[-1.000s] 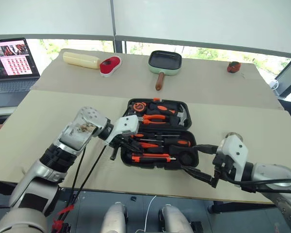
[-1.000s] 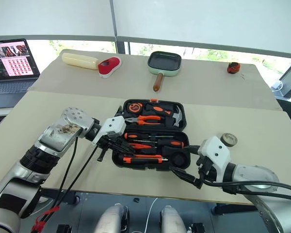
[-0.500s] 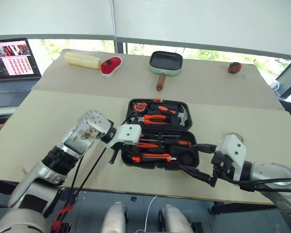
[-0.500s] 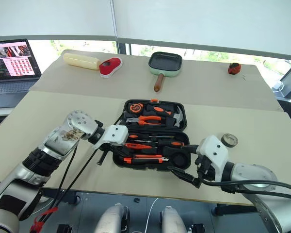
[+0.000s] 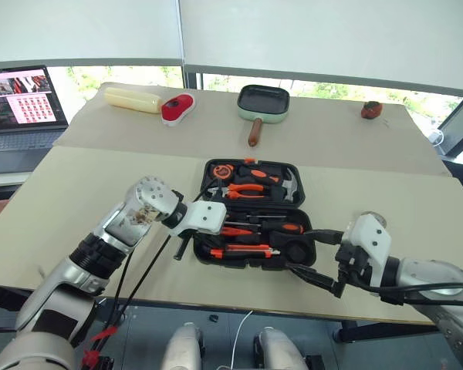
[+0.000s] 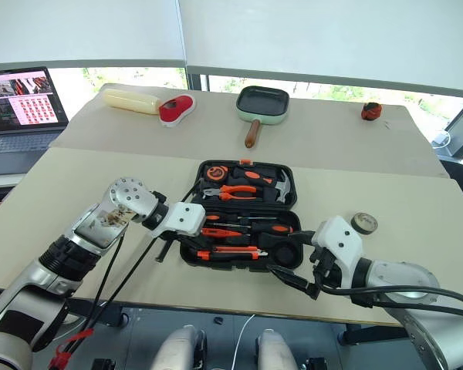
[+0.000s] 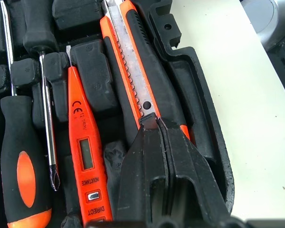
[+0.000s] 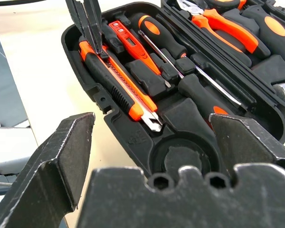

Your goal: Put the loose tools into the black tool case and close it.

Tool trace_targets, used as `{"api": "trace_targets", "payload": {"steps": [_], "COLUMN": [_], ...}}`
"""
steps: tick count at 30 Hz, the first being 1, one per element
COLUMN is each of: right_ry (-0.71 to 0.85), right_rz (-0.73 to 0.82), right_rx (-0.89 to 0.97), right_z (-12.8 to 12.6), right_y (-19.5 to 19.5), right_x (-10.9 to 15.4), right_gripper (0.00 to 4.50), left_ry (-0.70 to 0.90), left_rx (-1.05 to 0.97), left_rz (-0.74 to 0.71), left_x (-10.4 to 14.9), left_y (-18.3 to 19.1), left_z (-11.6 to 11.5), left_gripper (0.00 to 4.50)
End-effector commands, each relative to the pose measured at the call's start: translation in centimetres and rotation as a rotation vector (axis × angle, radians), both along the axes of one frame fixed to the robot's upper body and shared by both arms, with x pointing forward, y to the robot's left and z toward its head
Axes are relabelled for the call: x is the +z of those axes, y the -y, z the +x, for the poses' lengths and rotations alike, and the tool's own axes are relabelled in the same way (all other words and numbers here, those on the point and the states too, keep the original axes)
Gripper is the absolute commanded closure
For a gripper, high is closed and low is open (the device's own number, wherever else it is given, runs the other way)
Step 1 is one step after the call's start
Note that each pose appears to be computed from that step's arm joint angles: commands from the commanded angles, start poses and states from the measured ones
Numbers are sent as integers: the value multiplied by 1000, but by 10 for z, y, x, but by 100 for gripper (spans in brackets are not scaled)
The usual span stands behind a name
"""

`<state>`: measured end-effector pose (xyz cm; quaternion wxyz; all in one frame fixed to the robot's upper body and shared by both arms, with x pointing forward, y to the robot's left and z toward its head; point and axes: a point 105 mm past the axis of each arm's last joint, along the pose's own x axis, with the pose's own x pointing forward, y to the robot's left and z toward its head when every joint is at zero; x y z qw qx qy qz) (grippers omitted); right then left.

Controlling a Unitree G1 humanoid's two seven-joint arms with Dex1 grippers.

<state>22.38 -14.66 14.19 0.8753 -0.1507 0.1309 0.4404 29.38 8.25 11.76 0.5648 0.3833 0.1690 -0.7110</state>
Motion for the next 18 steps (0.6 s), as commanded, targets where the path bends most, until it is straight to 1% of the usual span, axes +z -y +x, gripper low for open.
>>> {"api": "trace_targets", "payload": {"steps": [1, 8, 12, 15, 18], "right_ry": [34, 27, 18, 13, 16], "right_rz": [-2, -6, -5, -6, -4], "right_rx": [16, 21, 20, 18, 13], "right_z": [0, 0, -1, -1, -1], "right_y": [-2, -2, -2, -1, 0], "right_x": [6, 5, 3, 2, 3], "right_gripper": [0, 0, 0, 0, 0], "left_ry": [-63, -10, 15, 17, 10], "left_rx": [-17, -62, -54, -50, -13], "left_rz": [104, 151, 150, 140, 99], "left_x": [-30, -42, -46, -46, -35], "left_y": [-10, -10, -6, -4, -4], "left_z": [-12, -14, -9, -8, -4], "left_gripper": [445, 445, 445, 445, 445]}}
